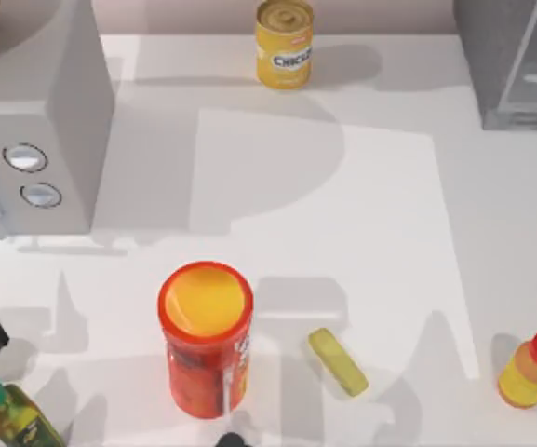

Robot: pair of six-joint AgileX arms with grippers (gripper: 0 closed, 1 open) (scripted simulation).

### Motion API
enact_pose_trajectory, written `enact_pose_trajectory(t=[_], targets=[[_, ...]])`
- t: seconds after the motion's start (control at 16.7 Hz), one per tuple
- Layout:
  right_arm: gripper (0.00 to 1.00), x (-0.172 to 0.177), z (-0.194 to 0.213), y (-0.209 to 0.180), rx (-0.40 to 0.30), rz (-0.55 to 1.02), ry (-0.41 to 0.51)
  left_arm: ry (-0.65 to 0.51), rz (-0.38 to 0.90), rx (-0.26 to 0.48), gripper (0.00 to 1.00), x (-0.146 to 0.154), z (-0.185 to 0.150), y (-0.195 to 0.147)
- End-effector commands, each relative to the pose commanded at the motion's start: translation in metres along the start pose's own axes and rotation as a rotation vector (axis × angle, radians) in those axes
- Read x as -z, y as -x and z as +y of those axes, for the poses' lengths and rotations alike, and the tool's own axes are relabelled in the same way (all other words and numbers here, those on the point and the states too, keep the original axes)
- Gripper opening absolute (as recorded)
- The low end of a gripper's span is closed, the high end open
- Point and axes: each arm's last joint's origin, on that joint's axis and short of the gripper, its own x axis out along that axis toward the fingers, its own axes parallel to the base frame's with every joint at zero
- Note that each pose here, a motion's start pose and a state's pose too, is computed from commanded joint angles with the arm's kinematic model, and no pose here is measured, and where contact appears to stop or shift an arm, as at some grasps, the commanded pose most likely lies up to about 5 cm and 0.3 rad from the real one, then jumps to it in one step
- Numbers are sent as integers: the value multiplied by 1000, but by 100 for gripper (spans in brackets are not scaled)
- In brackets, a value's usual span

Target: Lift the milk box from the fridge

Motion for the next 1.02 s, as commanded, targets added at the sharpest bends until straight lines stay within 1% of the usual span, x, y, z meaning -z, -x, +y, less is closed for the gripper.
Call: enact_pose_trajectory(t=[0.3, 0.6, 1.02], targets=[[100, 26, -29, -20, -4, 11, -12, 0, 0, 0, 100, 0, 0, 0], [100, 49, -49, -27, -7, -1, -11, 0, 0, 0, 100, 0, 0, 0], [100, 54, -53, -28, -7, -8, -8, 0, 0, 0, 100, 0, 0, 0]])
